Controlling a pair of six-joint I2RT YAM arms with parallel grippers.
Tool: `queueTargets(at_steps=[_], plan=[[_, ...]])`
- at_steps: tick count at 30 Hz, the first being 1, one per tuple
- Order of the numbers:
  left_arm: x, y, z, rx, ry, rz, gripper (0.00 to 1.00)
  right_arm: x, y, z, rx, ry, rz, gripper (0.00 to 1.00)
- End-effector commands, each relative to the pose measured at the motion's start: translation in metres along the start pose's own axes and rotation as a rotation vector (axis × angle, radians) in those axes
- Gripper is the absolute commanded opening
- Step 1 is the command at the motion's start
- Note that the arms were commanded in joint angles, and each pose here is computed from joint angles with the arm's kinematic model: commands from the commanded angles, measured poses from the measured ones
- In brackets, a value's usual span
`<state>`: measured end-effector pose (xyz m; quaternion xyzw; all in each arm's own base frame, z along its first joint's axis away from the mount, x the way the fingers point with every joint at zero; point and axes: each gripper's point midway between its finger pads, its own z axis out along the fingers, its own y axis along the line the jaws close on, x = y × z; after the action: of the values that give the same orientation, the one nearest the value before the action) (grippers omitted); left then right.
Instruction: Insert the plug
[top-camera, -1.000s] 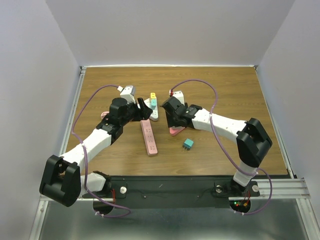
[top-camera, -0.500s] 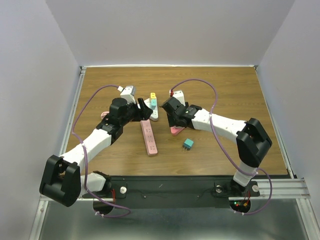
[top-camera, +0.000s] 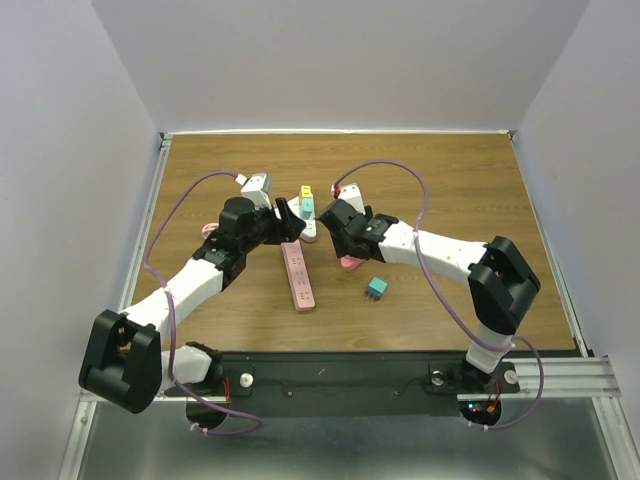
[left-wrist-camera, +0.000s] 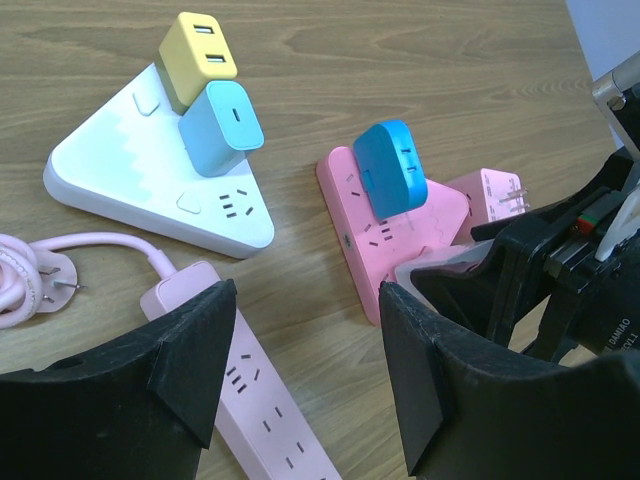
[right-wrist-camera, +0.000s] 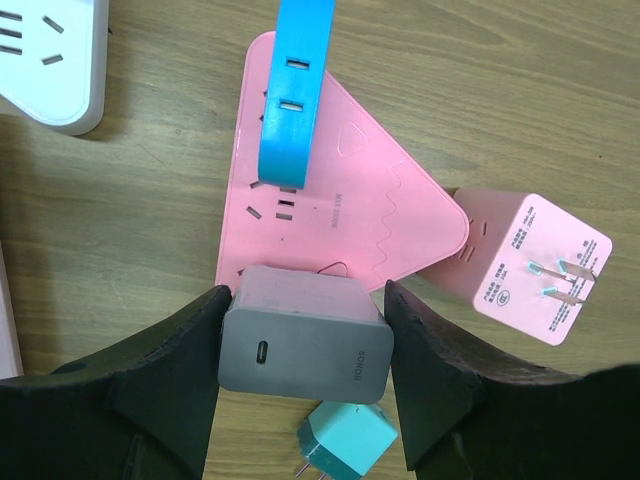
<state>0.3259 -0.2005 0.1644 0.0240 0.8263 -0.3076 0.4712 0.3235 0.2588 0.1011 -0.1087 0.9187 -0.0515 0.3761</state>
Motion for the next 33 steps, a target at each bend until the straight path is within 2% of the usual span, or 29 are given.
queueTargets(at_steps=[1,21,33], plan=[[-0.012,-0.006,-0.003,0.032,-0.048,0.023,0.69,0.008,-0.002,-0.002,0.023,-0.009,-0.042,0.0],[-0.014,-0.006,-0.004,0.027,-0.054,0.028,0.69,0.048,0.009,0.02,0.057,0.07,-0.115,0.0],[-0.011,-0.005,-0.003,0.026,-0.049,0.029,0.69,0.073,-0.005,0.017,0.079,0.107,-0.11,0.0]])
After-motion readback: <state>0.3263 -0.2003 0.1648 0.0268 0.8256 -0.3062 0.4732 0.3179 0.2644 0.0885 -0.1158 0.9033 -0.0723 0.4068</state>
